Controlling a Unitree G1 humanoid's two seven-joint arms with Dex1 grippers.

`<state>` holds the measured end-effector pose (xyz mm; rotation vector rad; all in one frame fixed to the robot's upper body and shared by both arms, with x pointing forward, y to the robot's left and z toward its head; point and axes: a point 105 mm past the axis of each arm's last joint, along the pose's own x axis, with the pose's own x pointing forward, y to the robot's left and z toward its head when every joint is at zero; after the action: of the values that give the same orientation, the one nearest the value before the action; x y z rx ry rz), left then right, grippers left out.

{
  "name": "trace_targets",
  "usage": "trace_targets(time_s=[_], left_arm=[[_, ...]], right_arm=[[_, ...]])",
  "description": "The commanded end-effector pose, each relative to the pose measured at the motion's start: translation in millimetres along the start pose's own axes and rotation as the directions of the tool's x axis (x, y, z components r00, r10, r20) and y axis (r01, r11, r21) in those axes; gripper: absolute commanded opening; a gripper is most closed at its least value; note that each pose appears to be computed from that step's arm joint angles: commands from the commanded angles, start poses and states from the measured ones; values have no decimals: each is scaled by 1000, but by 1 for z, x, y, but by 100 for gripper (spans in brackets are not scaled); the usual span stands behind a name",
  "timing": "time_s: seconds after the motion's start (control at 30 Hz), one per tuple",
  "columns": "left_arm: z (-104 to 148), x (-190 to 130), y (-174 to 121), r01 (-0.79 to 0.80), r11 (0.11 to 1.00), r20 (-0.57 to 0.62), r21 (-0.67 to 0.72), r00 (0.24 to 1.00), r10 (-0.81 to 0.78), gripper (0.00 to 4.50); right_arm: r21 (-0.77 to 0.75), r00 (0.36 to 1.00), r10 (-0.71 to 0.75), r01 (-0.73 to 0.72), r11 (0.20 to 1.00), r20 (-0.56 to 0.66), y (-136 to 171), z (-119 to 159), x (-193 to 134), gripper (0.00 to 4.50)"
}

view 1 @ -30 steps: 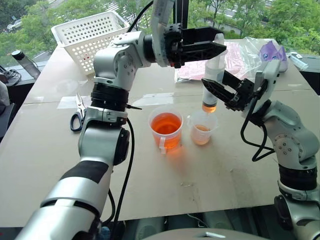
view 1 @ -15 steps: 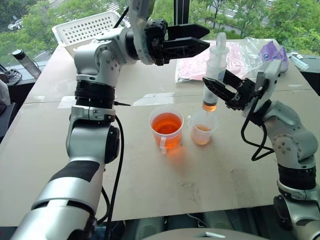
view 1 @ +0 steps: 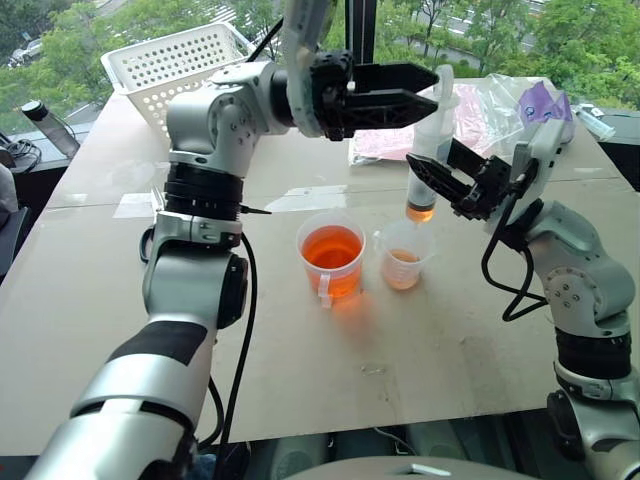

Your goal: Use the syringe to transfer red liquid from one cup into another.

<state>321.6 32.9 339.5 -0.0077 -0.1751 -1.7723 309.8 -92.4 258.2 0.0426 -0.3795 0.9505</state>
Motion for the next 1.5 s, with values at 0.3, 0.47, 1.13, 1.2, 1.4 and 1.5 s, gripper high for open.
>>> trace_targets(time_s=[0.3, 0.47, 1.13, 1.2, 1.4, 1.5], left_arm=[[1, 18, 6, -37, 999, 12, -2, 999, 37, 281], [-3, 20, 8, -44, 999, 3, -25, 999, 44, 73], [-23, 23, 1, -16, 998, -65, -55, 998, 13, 4], [-23, 23, 0, -10, 998, -63, -56, 998, 7, 4], [-25, 25, -1, -4, 998, -64, -58, 998, 0, 4], [-27, 25, -1, -1, 998, -68, -66, 998, -4, 4]], right_arm=[[-44, 999, 15, -13, 999, 42, 2, 12, 3, 154], [-46, 999, 13, -11, 999, 43, 2, 12, 3, 154], [-43, 997, 11, -7, 999, 82, 2, 25, 4, 154], [-37, 996, 12, -8, 999, 86, 3, 26, 4, 154], [-14, 996, 27, -26, 1000, 82, 9, 27, 3, 154], [-11, 996, 25, -24, 1000, 90, 10, 29, 3, 154]])
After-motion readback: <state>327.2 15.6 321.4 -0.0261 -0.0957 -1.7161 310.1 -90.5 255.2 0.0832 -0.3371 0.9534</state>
